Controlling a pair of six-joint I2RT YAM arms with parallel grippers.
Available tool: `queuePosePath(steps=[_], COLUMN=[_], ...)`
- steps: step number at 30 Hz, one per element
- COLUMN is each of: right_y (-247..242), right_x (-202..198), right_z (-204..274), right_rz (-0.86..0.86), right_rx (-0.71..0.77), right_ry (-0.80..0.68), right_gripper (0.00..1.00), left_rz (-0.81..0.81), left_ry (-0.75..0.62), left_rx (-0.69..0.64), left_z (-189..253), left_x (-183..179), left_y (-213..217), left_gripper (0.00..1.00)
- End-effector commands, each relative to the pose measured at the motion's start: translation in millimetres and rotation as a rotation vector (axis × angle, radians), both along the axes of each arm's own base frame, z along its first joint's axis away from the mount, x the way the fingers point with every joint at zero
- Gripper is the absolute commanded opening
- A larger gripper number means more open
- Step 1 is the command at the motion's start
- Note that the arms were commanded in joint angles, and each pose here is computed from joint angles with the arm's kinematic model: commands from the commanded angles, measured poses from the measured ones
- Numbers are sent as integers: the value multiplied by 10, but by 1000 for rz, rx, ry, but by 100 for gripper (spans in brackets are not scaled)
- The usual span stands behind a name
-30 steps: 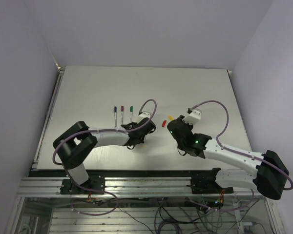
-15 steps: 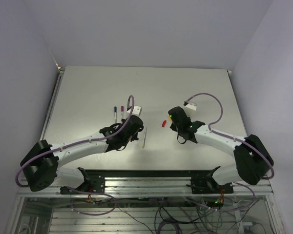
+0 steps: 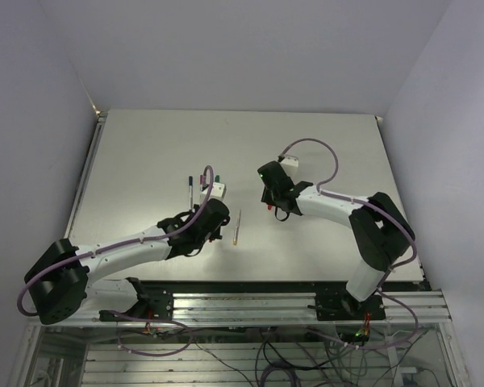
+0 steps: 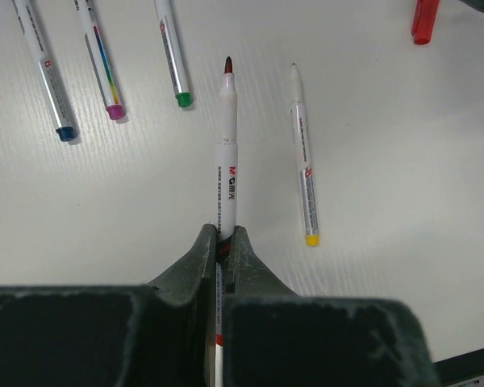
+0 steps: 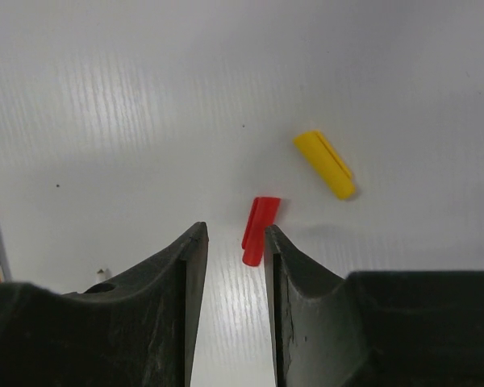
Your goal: Insert the pens into the pen caps
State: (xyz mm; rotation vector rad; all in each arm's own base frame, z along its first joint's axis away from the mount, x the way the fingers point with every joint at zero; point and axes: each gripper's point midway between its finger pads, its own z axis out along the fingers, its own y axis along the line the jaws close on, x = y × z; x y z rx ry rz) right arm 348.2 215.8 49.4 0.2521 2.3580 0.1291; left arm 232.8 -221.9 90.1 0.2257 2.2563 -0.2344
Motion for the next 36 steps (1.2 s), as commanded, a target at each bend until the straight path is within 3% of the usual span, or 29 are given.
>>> queuePosePath(steps=[1,24,32,36], right_y=[-7,-86,-190,-258], right_x=[77,79,-86,-204], right_z=[-24,-404,-574,-653], right_rz=[-12,-76,-98,-103], right_rx=[-34,-78,-100,-101], right_ry=[7,76,136,158], right_gripper=[34,34,19,2], left_rz=[3,-13,-12,-20], left_ry=[-21,-13,-15,-13], left_rx=[-35,-47,-53,-53], left_z=[69,30,32,31], left_x=[-3,-16,-9,-8], left_y=[-19,-56,-71,-89], left_gripper=[7,7,7,7])
